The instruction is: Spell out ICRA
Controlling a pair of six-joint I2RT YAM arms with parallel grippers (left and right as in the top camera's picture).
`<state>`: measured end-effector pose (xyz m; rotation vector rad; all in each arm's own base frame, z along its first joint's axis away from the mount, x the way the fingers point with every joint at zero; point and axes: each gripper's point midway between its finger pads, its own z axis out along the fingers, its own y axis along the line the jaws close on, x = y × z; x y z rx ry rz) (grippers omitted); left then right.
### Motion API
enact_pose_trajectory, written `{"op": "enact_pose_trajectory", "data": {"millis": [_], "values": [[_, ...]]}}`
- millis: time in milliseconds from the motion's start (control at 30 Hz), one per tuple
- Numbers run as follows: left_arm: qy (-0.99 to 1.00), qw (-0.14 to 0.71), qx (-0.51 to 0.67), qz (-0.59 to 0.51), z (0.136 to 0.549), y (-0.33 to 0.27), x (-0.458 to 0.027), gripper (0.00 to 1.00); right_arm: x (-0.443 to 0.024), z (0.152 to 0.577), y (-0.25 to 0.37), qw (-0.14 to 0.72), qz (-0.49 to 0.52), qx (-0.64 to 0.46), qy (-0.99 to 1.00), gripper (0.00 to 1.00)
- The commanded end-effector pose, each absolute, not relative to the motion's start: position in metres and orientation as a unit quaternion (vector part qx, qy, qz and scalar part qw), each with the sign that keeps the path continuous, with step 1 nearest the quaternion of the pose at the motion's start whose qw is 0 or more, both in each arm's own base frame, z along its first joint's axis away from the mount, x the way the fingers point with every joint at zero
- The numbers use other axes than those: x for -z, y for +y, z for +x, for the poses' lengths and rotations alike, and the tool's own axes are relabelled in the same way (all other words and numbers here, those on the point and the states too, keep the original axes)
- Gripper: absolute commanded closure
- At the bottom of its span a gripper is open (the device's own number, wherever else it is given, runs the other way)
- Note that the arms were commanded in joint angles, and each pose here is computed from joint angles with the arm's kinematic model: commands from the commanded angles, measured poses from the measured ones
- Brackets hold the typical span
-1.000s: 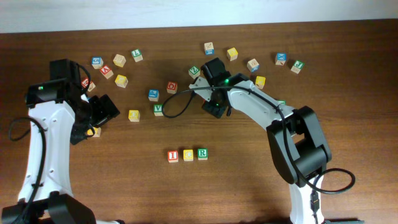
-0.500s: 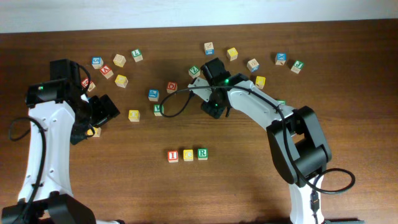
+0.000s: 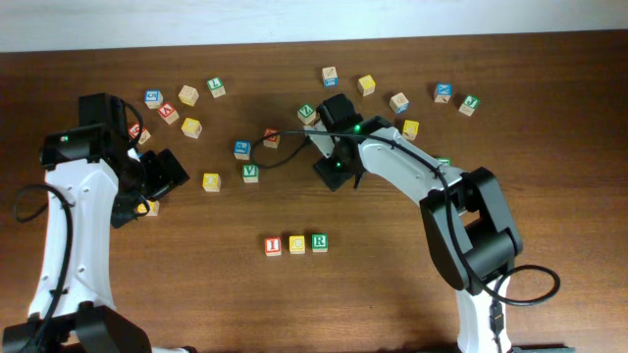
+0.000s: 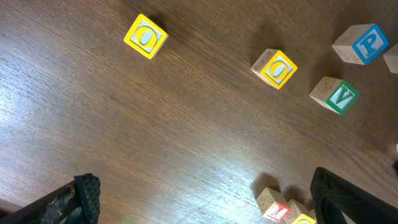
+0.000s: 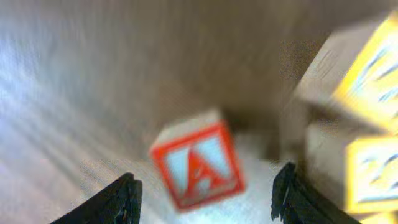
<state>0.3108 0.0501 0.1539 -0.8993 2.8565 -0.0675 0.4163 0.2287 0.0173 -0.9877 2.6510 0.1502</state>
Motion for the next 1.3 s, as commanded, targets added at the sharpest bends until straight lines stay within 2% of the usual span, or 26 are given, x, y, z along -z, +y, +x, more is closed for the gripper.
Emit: {"op": "enact_pose_trajectory", "data": {"millis": [0, 33, 100, 233, 400, 600, 800, 933, 1100, 1200, 1267], "values": [[0.949, 0.076, 0.021, -0.307, 0.31, 0.053, -0.156, 0.01, -0.021, 0.43, 0.235, 0.182, -0.36, -0.043, 0.914, 0.45], [0.949, 0.076, 0.021, -0.307, 0.31, 0.053, -0.156, 0.01, -0.02, 0.43, 0.236, 0.182, -0.366, -0.043, 0.911, 0.52], [0.949, 0.076, 0.021, -0.307, 0.31, 0.053, -0.156, 0.01, -0.011, 0.422, 0.239, 0.169, -0.402, -0.054, 0.898, 0.52], [0.949, 0.076, 0.021, -0.307, 0.31, 0.053, -0.156, 0.01, -0.007, 0.421, 0.239, 0.165, -0.403, -0.054, 0.899, 0.52], [0.949, 0.076, 0.021, -0.307, 0.31, 0.053, -0.156, 0.01, -0.007, 0.423, 0.237, 0.166, -0.389, -0.049, 0.905, 0.64], [0.949, 0.076, 0.021, -0.307, 0.31, 0.053, -0.156, 0.01, -0.016, 0.43, 0.233, 0.179, -0.346, -0.039, 0.92, 0.72], [0.949, 0.076, 0.021, -0.307, 0.31, 0.053, -0.156, 0.01, -0.058, 0.434, 0.227, 0.21, -0.28, -0.038, 0.936, 0.73], [0.949, 0.076, 0.021, -0.307, 0.31, 0.053, -0.156, 0.01, -0.077, 0.419, 0.216, 0.194, -0.247, -0.031, 0.949, 0.74], [0.949, 0.076, 0.021, -0.307, 0.311, 0.053, -0.156, 0.01, -0.126, 0.39, 0.2, 0.19, -0.203, -0.038, 0.96, 0.76], [0.949, 0.076, 0.021, -0.307, 0.311, 0.053, -0.156, 0.01, -0.174, 0.355, 0.18, 0.191, -0.168, -0.043, 0.966, 0.76], [0.949, 0.076, 0.021, -0.307, 0.31, 0.053, -0.156, 0.01, -0.19, 0.329, 0.167, 0.173, -0.147, -0.042, 0.973, 0.76]]}}
